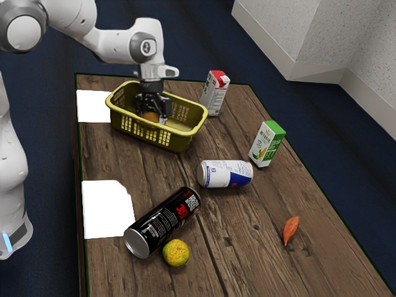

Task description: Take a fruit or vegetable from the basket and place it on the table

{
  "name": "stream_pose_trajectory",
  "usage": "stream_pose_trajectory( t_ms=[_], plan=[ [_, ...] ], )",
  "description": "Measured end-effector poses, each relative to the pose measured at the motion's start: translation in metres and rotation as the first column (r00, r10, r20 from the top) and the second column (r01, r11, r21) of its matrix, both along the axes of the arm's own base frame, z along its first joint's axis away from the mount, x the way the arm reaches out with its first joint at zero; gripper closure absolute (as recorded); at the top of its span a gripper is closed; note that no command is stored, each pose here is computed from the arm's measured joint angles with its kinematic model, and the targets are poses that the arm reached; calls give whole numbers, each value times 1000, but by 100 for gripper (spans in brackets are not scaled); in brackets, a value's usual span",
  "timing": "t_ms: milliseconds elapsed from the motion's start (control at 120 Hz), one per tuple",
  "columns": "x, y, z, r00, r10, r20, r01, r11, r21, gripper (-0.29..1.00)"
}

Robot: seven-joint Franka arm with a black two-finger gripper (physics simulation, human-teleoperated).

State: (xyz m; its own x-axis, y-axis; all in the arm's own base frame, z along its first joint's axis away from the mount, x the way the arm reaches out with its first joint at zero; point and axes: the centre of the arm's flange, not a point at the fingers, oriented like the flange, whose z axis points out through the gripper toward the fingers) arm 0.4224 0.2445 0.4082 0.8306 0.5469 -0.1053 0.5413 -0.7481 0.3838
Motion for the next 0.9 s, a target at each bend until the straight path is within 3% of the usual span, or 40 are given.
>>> stream_pose_trajectory(
  t_ms=[233, 433, 517, 625, 775, 900],
  plan=[
    [3, -2, 20, 999, 24, 36, -25, 999, 28, 39],
    [29, -38, 137, 968, -55, 245, 26, 992, 120, 34],
    [59, -108, 196, 923, -187, 336, 138, 977, 164, 33],
    [96, -239, 235, 842, -379, 383, 331, 925, 187, 34],
    [131, -380, 242, 766, -517, 383, 486, 855, 182, 36],
    [129, -469, 235, 728, -580, 366, 564, 810, 163, 34]
  ],
)
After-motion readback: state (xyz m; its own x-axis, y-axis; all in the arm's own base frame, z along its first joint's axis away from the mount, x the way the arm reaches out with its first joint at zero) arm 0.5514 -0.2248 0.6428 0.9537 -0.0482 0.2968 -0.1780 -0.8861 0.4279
